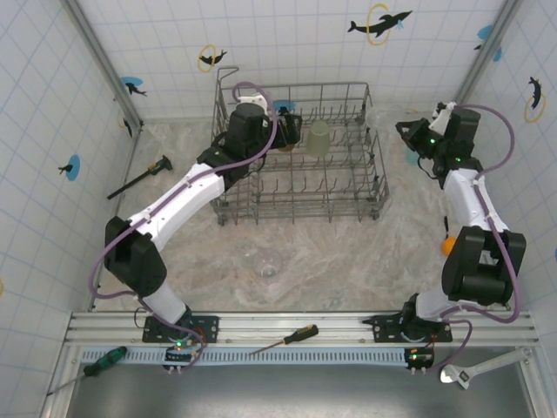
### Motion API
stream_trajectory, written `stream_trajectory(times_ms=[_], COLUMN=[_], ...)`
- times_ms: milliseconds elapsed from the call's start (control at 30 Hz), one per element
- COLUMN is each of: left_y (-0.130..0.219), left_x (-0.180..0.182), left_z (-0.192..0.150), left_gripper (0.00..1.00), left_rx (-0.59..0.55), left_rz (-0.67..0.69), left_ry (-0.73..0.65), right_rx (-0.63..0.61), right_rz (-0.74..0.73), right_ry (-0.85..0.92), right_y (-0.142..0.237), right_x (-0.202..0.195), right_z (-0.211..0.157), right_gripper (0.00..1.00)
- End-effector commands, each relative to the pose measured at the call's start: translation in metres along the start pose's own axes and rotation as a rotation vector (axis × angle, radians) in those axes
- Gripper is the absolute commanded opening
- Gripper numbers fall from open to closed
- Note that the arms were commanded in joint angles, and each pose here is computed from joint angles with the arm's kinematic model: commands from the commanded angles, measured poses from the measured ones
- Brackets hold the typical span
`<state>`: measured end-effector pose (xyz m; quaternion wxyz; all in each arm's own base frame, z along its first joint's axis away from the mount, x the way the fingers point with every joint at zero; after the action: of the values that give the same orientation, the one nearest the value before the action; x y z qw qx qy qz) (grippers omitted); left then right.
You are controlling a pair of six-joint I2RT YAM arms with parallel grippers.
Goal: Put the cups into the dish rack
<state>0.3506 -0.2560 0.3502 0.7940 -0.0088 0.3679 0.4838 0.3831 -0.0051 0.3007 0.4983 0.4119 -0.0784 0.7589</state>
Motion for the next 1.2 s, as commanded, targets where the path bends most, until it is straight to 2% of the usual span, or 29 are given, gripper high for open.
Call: stream_trajectory(times_ms=[0, 233, 400, 667, 1167], left_y=[-0.006, -0.021, -0.026, -0.041, -0.074], left_x=[-0.016, -0.022, -0.026, -0.029, -0.031], left_z=[0.008, 0.012, 0.014, 0.012, 0.01], left_gripper=[0.98, 0.98, 0.98, 0.98, 0.98], left_rx=[0.006, 0.005, 0.031, 0.07, 0.103], left_rz=[-0.09, -0.125, -0.21, -0.287, -0.399], left_ry=[0.044, 0.113, 0.214, 0.385, 0.582], right_rx=[-0.03, 0.0, 0.008, 0.014, 0.021], right_rz=[0.161, 0.29, 0.376, 0.455, 0.541], right_ry=[-0.017, -0.068, -0.114, -0.136, -0.165], right_y=[-0.013, -0.038, -0.048, -0.055, -0.061], right_x=[0.012, 0.018, 0.02, 0.029, 0.038], right_z=[-0.001, -0.019, -0.03, -0.041, -0.052], right_gripper=[0.0, 0.0, 0.0, 0.0, 0.0])
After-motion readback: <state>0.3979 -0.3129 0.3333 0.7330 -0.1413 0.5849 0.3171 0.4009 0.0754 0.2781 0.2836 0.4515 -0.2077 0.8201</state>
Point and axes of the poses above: each hand's point on the last joint's axis, 136 mm out from that joint toward the fingers, its own y axis back along the fingers, its own x axis along the line the jaws close on, z = x × y, the point moved 10 cm from there along y, back along the fingers, and after that the axes turned 8 degrees about y, right-handed, at the moved point
